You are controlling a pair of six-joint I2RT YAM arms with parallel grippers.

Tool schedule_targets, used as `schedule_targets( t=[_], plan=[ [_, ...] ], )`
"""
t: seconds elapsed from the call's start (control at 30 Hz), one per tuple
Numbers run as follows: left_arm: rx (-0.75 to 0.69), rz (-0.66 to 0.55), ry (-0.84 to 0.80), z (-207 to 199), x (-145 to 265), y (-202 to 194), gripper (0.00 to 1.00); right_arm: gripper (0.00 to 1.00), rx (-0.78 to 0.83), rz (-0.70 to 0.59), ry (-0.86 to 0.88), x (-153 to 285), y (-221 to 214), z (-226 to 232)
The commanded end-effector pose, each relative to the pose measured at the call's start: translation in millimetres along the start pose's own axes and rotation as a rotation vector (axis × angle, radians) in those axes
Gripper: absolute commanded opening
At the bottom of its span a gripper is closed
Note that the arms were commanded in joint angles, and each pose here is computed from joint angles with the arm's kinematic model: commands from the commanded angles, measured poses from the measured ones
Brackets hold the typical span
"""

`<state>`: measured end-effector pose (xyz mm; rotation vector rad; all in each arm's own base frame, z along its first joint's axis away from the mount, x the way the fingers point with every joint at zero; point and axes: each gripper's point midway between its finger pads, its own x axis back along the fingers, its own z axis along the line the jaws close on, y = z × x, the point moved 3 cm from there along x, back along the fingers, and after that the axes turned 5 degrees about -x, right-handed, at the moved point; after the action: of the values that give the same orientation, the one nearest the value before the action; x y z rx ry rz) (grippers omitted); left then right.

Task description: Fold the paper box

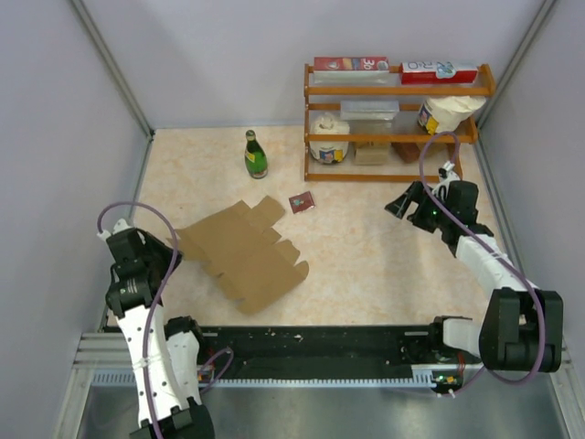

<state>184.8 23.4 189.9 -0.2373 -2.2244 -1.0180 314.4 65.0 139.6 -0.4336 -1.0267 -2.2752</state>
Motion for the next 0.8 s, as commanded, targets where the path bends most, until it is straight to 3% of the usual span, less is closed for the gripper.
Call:
schedule_targets(
  t=[0.0,0.37,0.77],
  plan=[
    [0.002,0.045,0.009,5.4,1.9,-20.6,0.0,0.89,0.04,-0.083,0.036,14.9,29.1,21.3],
    [-0.124,0.118,-0.193,-24.0,13.9,-44.5,0.0,0.89,0.05,-0.091,0.038,28.6,25.5,30.1],
    [-0.148,0.167,-0.426,-52.8,3.9,-56.4,0.0,0.89,0.06,-0.092,0.028,31.8,24.6,31.4]
  ],
)
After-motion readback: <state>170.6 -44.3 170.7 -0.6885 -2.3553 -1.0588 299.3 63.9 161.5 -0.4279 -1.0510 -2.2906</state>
